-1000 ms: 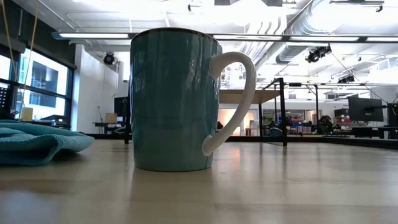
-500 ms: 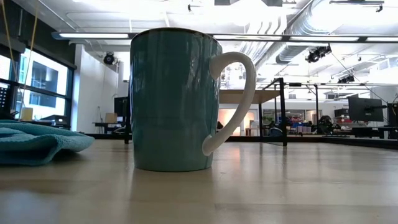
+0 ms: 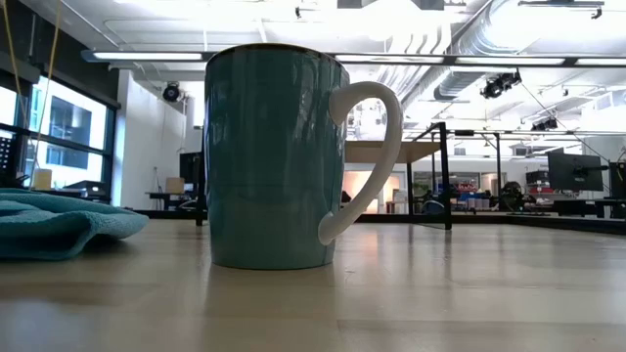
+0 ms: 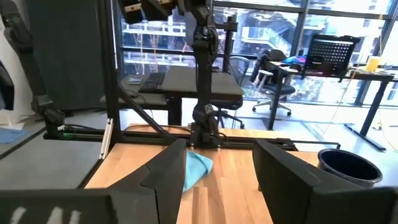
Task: Stack small to large cups/mugs on shelf
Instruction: Put the blue mug on the shelf
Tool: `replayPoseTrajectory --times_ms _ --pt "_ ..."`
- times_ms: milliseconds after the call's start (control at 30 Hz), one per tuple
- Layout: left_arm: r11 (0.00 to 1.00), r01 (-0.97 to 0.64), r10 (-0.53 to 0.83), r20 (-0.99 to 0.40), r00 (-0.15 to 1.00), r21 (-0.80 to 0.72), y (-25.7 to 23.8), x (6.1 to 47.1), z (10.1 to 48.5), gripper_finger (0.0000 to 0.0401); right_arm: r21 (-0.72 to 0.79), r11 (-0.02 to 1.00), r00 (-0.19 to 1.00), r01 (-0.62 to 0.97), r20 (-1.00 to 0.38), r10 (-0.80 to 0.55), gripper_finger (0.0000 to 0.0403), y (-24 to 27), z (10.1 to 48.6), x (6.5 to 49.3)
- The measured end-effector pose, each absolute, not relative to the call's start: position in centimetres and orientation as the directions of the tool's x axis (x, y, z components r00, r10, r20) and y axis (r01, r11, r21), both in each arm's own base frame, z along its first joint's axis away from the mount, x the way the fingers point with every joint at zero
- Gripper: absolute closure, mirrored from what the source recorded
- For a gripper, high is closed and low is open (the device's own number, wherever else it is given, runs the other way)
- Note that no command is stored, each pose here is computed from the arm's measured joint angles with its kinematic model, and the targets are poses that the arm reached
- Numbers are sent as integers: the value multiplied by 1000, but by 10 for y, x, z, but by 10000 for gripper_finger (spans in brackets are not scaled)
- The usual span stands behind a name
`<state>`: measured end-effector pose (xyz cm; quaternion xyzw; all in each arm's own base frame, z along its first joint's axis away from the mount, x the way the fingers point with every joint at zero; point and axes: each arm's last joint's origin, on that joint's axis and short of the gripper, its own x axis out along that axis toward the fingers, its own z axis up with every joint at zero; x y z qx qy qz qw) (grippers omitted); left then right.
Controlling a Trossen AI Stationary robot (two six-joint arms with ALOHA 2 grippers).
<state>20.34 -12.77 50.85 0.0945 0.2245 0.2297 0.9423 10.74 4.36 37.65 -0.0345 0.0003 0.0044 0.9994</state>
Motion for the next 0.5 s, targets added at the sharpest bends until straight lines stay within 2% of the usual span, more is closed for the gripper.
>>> replayPoseTrajectory --times_ms 100,200,267,367,500 --pt "871 -412 485 -344 804 266 -122 198 516 263 -69 998 1000 -9 -1 9 224 44 376 107" --pt "884 -441 468 -297 832 155 -123 199 525 263 -69 998 1000 -7 -1 7 224 44 376 107" --pt "897 -407 441 -284 851 174 -125 202 528 263 -42 999 1000 7 0 -7 224 43 377 107" --pt "948 -231 292 -311 904 218 -131 206 533 263 -2 1000 1000 15 0 -15 224 43 377 107" --pt "988 -8 57 -311 949 157 -126 214 543 263 0 1000 1000 14 0 -14 224 43 377 107"
